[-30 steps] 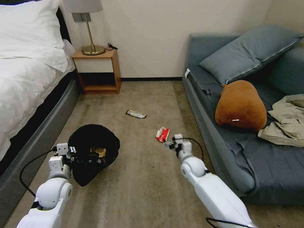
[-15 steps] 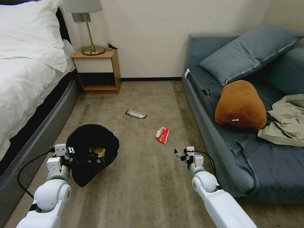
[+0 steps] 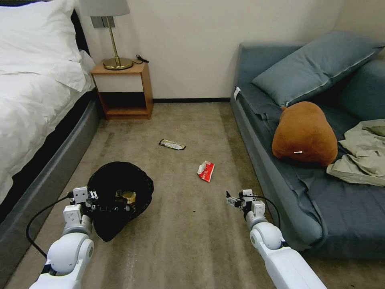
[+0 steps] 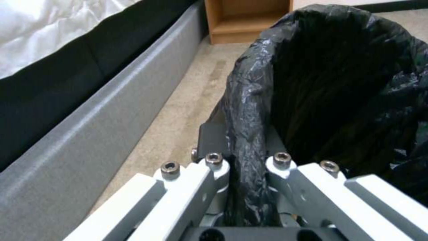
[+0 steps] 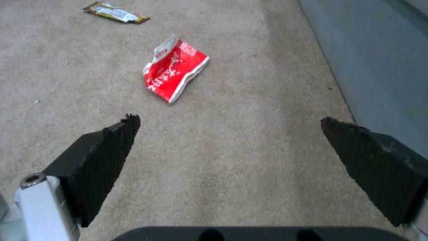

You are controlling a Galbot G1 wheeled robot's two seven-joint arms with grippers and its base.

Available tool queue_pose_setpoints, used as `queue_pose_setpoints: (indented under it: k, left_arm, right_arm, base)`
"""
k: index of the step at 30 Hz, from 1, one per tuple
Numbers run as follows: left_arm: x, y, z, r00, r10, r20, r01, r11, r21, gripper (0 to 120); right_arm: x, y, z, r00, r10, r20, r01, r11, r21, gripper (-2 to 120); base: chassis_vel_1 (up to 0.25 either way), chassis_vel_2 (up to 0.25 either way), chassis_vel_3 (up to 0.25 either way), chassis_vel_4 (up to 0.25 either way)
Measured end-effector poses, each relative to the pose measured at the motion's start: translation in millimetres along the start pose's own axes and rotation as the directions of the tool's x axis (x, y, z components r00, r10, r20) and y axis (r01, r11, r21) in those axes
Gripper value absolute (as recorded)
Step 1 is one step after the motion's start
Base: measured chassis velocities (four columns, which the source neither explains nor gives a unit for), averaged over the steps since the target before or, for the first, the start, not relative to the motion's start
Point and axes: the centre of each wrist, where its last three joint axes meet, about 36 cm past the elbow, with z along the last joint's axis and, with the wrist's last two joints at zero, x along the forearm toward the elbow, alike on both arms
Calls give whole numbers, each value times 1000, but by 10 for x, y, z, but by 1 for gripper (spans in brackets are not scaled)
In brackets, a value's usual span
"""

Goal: Pick up the trash bin, then pick up the garbage on the floor and place it into the trash bin.

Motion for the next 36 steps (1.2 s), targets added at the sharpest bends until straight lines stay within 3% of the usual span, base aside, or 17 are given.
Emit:
queue_pose_setpoints:
  k: [21,36]
  left_arm:
    - [39,95,86,1000,-5,-13,5,1000,1,4]
    - [66,259,152,1000,-22,-15,22,1000,0,4]
  right_arm:
    - [127,-37,232,1000,13,-5,-13,1000,28,100]
    - [213,8,370,1000,17,-15,-17,999,37,100]
  base:
    - [0,0,0,0]
    - [0,0,0,0]
